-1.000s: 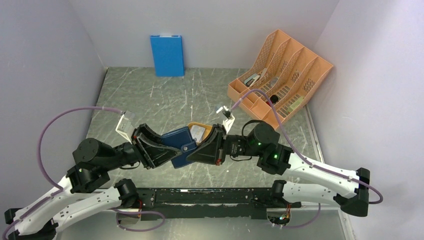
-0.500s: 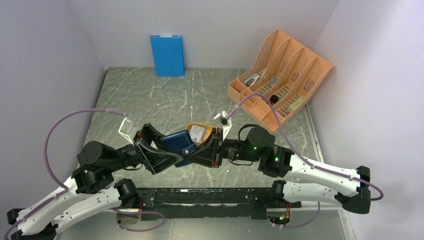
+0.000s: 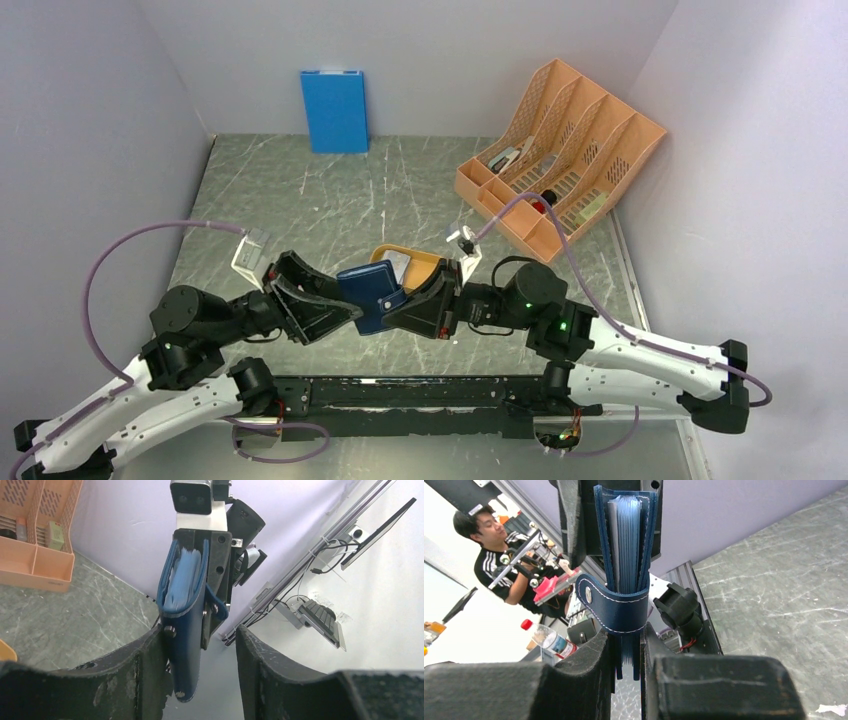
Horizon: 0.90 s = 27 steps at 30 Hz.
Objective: Put the credit cards into the card holder
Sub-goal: Close the card holder.
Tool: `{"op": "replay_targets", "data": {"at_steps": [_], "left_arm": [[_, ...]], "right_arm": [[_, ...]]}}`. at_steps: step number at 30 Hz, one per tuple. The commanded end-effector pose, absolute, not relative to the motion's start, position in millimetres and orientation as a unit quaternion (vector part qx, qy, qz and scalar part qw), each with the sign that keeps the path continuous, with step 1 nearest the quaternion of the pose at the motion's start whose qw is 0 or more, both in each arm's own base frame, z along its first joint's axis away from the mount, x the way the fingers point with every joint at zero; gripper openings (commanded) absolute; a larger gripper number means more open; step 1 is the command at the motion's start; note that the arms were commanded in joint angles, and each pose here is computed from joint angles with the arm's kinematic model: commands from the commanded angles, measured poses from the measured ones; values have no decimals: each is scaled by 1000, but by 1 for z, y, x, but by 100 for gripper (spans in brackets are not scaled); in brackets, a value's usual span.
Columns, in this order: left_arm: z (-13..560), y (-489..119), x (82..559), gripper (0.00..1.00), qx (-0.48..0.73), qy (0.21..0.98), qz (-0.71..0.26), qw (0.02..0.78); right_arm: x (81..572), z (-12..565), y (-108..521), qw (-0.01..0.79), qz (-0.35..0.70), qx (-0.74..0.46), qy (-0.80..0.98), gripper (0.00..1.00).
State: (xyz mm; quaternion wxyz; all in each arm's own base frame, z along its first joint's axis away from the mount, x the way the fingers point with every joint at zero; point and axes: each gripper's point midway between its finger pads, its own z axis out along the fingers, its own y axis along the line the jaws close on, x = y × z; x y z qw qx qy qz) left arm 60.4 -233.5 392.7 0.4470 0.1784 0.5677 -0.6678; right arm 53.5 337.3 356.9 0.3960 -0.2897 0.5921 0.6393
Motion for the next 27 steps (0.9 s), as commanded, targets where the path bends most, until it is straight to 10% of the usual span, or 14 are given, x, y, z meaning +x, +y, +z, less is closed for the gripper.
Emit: {"op": "replay_targets", "data": {"at_steps": [1, 12, 17, 23, 27], "left_arm": [[396, -232, 57, 54, 177, 554, -679, 448], [392, -243, 48, 27, 205, 551, -692, 419], [390, -244, 47, 35, 209, 552, -691, 416], [394, -241, 54, 5, 198, 561, -679, 430], [400, -223, 82, 5, 140, 611, -617, 475]], "right_arm": [[55, 387, 328, 424, 670, -259, 551, 0], [54, 392, 325, 426, 682, -245, 541, 0], [53, 393, 326, 423, 686, -245, 539, 0], [54, 387, 328, 418, 669, -256, 559, 0], [64, 378, 314, 432, 618, -259, 603, 38]]}}
